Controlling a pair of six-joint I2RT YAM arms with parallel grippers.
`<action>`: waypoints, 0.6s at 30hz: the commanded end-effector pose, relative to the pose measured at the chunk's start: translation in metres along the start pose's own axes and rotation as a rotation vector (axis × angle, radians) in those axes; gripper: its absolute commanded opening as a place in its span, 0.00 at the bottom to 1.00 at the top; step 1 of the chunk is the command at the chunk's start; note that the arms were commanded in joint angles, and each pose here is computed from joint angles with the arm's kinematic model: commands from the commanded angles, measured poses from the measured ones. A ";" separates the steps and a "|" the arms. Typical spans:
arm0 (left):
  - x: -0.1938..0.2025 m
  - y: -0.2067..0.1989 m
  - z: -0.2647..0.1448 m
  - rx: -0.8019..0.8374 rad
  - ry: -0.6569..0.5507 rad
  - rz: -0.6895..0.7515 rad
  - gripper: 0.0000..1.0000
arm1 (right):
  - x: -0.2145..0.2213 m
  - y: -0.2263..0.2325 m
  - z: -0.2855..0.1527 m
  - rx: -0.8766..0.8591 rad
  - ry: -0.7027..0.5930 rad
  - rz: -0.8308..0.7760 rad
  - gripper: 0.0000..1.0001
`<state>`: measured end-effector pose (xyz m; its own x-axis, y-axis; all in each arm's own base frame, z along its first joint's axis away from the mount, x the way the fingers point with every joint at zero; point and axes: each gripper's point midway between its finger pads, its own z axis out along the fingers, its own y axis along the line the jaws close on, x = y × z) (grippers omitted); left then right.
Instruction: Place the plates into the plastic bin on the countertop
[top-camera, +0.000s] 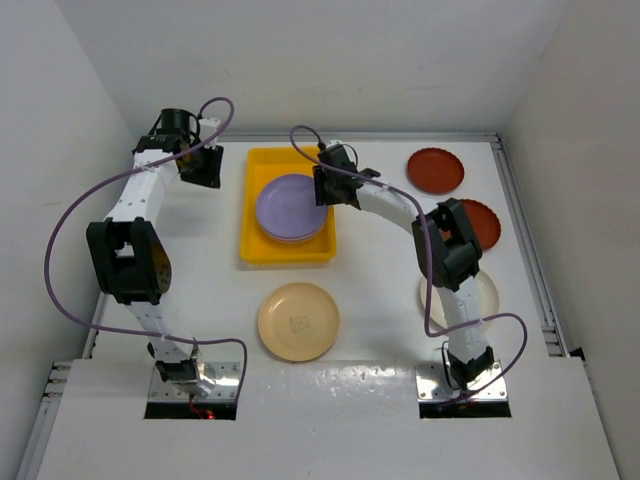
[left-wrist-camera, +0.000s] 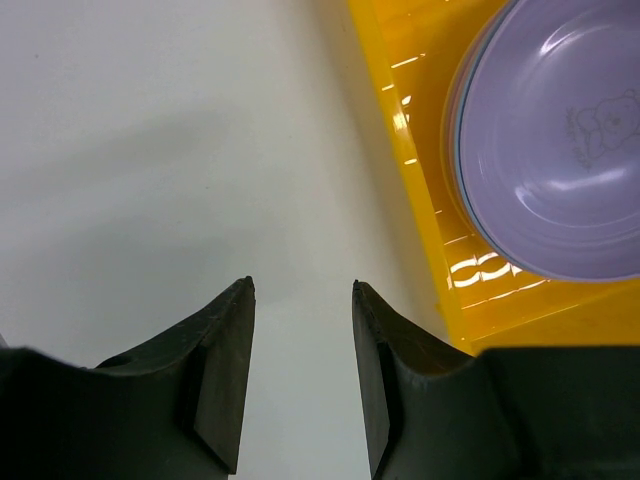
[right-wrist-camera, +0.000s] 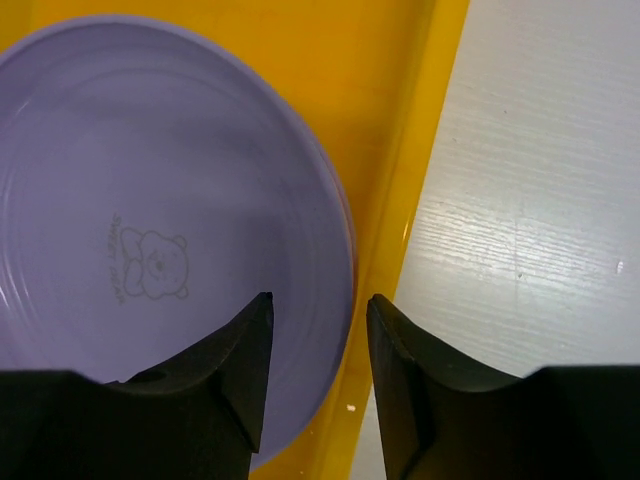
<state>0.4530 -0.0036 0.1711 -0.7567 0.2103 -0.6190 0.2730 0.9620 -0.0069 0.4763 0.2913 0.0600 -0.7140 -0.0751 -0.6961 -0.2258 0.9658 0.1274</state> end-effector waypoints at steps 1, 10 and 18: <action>-0.010 -0.001 -0.020 0.000 -0.054 0.013 0.47 | -0.015 0.020 -0.014 -0.049 -0.042 -0.074 0.43; 0.006 -0.097 -0.054 0.282 -0.094 0.376 0.59 | -0.040 0.018 -0.060 -0.031 -0.180 -0.136 0.53; 0.040 -0.124 -0.061 0.372 -0.039 0.379 0.60 | -0.040 0.012 -0.043 -0.030 -0.155 -0.094 0.34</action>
<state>0.3653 -0.1037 0.1940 -0.5570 0.5068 -0.6579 0.6997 0.7131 -0.0431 0.4605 0.2919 0.1209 -0.5760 -0.1417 -0.8051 -0.3261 0.9429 0.0674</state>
